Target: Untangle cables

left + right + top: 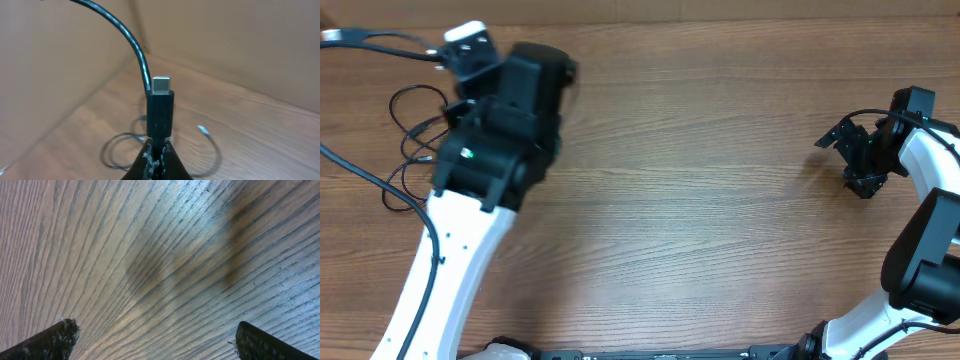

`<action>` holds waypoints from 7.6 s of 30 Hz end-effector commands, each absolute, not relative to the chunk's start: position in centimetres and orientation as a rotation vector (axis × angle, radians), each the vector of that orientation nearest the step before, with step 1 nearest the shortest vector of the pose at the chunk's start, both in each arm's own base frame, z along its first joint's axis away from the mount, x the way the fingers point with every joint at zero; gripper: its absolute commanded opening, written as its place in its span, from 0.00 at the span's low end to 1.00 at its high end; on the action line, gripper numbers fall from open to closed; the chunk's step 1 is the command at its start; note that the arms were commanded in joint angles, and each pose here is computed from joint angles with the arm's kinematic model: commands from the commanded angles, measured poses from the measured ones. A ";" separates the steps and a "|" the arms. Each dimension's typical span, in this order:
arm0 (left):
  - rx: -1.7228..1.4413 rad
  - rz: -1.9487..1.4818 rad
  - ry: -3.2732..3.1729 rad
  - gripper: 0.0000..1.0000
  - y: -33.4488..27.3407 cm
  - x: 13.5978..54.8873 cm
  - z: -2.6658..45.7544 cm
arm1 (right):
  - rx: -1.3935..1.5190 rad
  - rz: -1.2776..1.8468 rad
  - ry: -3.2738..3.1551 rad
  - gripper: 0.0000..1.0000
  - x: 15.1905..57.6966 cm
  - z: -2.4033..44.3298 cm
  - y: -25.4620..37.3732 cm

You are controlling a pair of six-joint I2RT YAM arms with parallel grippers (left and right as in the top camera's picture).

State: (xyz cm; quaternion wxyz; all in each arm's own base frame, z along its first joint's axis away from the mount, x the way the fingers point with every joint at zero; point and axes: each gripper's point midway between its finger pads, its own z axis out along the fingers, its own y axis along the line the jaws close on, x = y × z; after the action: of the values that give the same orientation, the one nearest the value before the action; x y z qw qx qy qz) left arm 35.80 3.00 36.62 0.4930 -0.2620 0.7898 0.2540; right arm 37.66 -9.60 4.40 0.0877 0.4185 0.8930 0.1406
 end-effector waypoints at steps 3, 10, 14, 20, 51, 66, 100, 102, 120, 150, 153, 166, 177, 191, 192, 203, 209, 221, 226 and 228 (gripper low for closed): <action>-0.795 0.721 1.936 0.04 8.8 36.5 34.5 | 1.218 0.418 2.631 1.00 38.3 5.5 -9.9; -0.894 0.722 2.108 0.04 15.0 38.4 28.7 | 1.218 0.418 2.631 1.00 38.3 5.5 -9.9; -0.887 0.624 2.270 0.04 16.9 39.5 24.3 | 1.217 0.418 2.631 1.00 38.3 5.5 -9.9; -0.937 0.456 2.386 0.04 18.7 39.7 20.6 | 1.217 0.418 2.631 1.00 38.3 5.5 -9.9; -1.023 0.345 2.380 0.55 20.9 39.0 19.8 | 1.217 0.418 2.631 1.00 38.3 5.5 -9.9; -0.852 -0.301 2.649 0.91 10.8 38.4 16.9 | 1.217 0.418 2.631 1.00 38.3 5.5 -9.9; -0.250 -0.375 3.090 1.00 -8.5 29.9 1.7 | 1.218 0.418 2.631 1.00 38.3 5.5 -9.9; -0.206 -0.374 3.102 0.99 -9.4 29.5 1.6 | 1.218 0.418 2.631 1.00 38.3 5.5 -9.9; -0.085 -0.436 3.002 1.00 -15.0 30.7 2.0 | 1.218 0.418 2.631 1.00 38.3 5.5 -9.9; 0.441 -0.287 2.768 0.99 -20.2 32.1 2.9 | 1.218 0.418 2.631 1.00 38.3 5.5 -9.9; 0.610 -0.289 2.690 0.99 -21.8 31.8 3.8 | 1.218 0.418 2.631 1.00 38.3 5.5 -9.9; 0.660 -0.337 2.505 1.00 -21.5 30.5 5.0 | 1.218 0.418 2.631 1.00 38.3 5.5 -9.9; 0.420 -0.367 2.488 1.00 -17.2 30.3 5.3 | 1.217 0.418 2.631 1.00 38.3 5.5 -9.9; 0.155 -0.545 2.374 1.00 -13.6 29.8 4.9 | 1.217 0.418 2.631 1.00 38.3 5.5 -9.9; 0.152 -0.549 2.364 1.00 -13.6 29.8 4.9 | 1.217 0.418 2.631 1.00 38.3 5.5 -9.9; 0.165 -0.582 2.249 1.00 -13.6 29.1 5.1 | 1.218 0.418 2.631 1.00 38.3 5.5 -9.9; 0.135 -0.520 2.265 1.00 -12.6 28.8 4.5 | 1.218 0.418 2.631 1.00 38.3 5.5 -9.9; 0.122 -0.512 2.136 1.00 -11.2 26.4 4.4 | 1.218 0.418 2.631 1.00 38.3 5.5 -9.9; 0.116 -0.508 2.090 1.00 -10.7 25.6 4.8 | 1.217 0.417 2.631 1.00 38.3 5.5 -9.9; 0.110 -0.500 2.094 1.00 -10.5 25.4 4.9 | 1.218 0.418 2.631 1.00 38.3 5.5 -9.9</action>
State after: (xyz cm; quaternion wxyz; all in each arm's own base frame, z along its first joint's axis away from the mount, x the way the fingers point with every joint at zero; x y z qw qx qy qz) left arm 25.30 -11.01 4.39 0.4606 0.0527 0.8604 -0.2116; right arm 37.64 -9.59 4.39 0.0873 0.4185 0.8930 0.1405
